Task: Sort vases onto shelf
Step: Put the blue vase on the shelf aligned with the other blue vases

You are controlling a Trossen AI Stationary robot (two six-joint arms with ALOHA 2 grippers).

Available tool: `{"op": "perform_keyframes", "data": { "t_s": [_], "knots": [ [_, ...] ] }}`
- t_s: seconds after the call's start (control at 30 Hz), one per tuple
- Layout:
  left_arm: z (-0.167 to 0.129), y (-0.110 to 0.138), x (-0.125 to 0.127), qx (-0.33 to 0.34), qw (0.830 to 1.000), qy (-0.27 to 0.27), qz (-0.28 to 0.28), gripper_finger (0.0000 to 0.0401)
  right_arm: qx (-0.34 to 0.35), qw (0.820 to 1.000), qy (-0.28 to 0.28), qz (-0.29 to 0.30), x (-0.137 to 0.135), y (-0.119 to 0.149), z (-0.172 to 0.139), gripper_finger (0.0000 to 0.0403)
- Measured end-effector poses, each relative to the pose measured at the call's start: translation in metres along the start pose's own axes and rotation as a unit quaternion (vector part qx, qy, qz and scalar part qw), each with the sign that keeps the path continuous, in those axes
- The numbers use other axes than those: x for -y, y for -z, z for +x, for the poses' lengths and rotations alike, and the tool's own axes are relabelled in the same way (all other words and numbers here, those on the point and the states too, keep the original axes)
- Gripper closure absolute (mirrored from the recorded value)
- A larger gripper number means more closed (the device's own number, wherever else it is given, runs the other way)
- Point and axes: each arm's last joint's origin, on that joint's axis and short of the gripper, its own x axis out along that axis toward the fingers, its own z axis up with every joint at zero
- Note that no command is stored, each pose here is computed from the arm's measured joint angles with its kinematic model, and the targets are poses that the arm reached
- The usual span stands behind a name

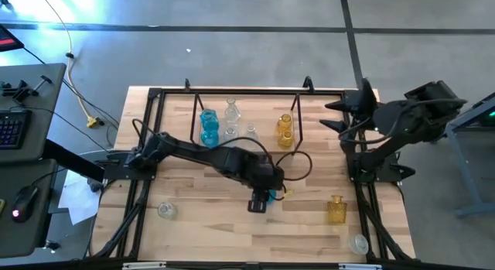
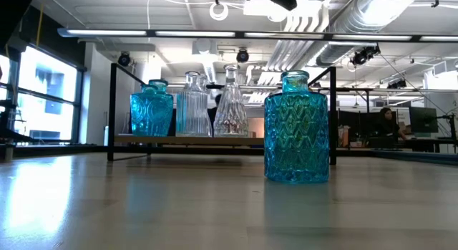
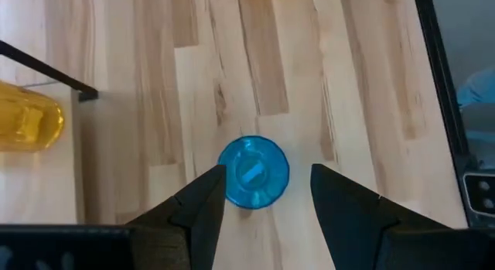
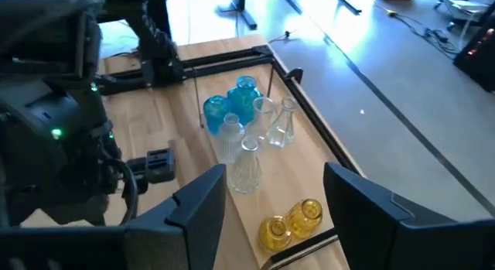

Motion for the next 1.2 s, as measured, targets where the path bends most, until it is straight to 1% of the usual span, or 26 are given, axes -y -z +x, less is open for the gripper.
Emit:
{"op": "perform_keyframes", "data": {
  "t_s": [0.13,0.23,0.37,0.47,0.53,0.63,0.77,0.97,1.1,1.2],
  "knots": [
    [0.01,0.001,0.002,-0.011,1.0,0.005,-0.013,0.0221,0.009,1.0,-0.006,0.004,0.009,0.002,-0.009,0.0203],
    [0.019,-0.001,0.007,-0.007,0.999,0.032,-0.013,0.0221,0.016,1.0,-0.009,0.008,0.014,0.003,-0.015,0.0203],
    [0.04,0.001,0.014,-0.026,0.998,0.055,-0.018,0.0222,0.023,1.0,-0.012,0.014,0.021,0.004,-0.021,0.0203],
    [0.055,0.004,0.017,-0.04,0.997,0.055,-0.023,0.0222,0.026,0.999,-0.016,0.01,0.024,0.005,-0.024,0.0203],
    [0.059,0.004,0.02,-0.041,0.998,0.053,-0.021,0.0222,0.026,0.999,-0.018,0.009,0.025,0.005,-0.025,0.0203],
    [0.061,0.003,0.019,-0.037,0.998,0.048,-0.031,0.0222,0.025,0.999,-0.023,0.005,0.025,0.006,-0.026,0.0203],
    [0.062,0.004,0.012,-0.043,0.998,0.027,-0.036,0.0222,0.023,0.999,-0.029,0.001,0.025,0.006,-0.026,0.0203],
    [0.063,0.007,0.0,-0.065,0.996,0.01,-0.052,0.0222,0.02,0.999,-0.036,-0.003,0.025,0.006,-0.026,0.0203],
    [0.066,0.012,-0.001,-0.09,0.993,0.026,-0.069,0.0222,0.017,0.999,-0.042,-0.003,0.024,0.006,-0.026,0.0203],
    [0.066,0.01,0.001,-0.079,0.994,0.023,-0.069,0.0222,0.017,0.999,-0.042,-0.003,0.024,0.006,-0.026,0.0203]
  ]
}}
